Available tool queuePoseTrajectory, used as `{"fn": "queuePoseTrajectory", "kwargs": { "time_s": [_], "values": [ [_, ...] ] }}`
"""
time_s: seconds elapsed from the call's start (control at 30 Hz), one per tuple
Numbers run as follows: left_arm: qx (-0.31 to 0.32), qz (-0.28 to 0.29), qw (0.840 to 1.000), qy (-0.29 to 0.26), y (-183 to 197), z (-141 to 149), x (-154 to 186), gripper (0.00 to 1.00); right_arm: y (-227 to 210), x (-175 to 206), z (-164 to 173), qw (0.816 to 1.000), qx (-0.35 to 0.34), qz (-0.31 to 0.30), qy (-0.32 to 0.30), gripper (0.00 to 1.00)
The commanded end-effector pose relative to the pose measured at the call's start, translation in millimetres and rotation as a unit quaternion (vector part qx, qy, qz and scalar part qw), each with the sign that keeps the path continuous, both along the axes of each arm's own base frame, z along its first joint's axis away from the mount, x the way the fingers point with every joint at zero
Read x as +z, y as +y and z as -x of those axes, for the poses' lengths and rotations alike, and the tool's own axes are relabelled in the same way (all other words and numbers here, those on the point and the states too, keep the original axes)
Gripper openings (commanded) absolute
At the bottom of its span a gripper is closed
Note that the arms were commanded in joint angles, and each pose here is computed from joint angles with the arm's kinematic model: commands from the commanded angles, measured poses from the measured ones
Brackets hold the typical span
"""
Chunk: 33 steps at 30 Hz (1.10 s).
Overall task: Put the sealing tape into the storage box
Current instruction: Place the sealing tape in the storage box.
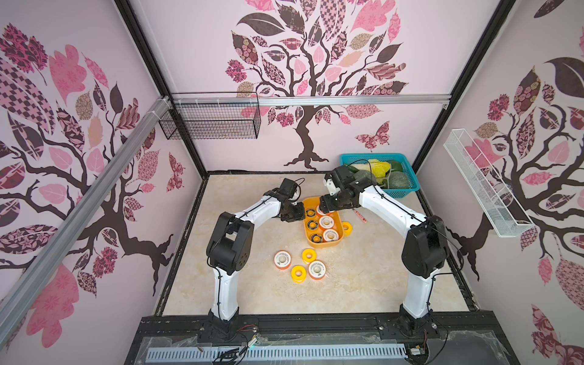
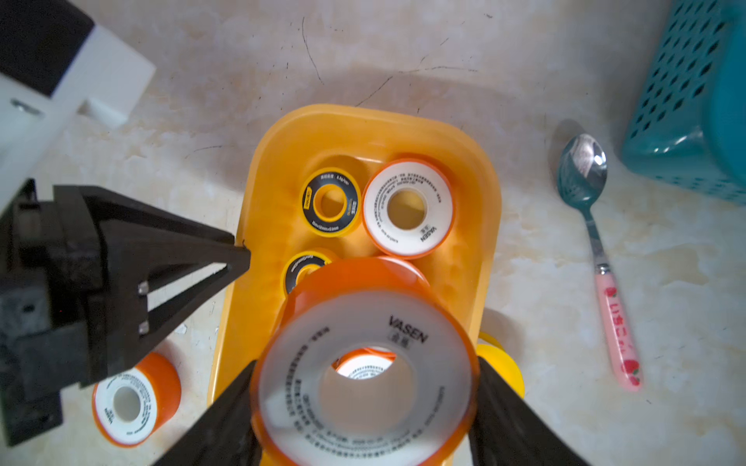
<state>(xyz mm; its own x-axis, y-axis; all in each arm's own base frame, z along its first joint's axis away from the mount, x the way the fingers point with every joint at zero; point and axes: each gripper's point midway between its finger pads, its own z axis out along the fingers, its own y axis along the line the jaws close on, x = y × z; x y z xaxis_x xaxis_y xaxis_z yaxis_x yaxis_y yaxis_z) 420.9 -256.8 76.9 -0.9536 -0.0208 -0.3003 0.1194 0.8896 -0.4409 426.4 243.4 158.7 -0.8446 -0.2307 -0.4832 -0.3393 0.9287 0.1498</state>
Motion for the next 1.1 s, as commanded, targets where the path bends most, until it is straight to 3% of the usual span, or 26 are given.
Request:
{"fn": "queuePoseTrajectory", "kwargs": {
  "time_s": [0.0, 0.33, 1.07],
  "values": [
    [-0.013, 0.01, 1.0, -0.007, -6, -4, 3, 0.28, -1, 1, -16, 1.0, 0.001, 0.022, -0.009, 0.7],
    [-0.016, 0.016, 1.0, 0.005, -10, -3, -5, 0.22, 3, -28, -40, 0.998, 0.003, 0.058, 0.003, 0.69],
    [-0.016, 0.009, 1.0, 0.006, -9, -3, -7, 0.2, 3, -56, -58, 0.993, 0.017, 0.111, 0.027, 0.7]
  ]
}}
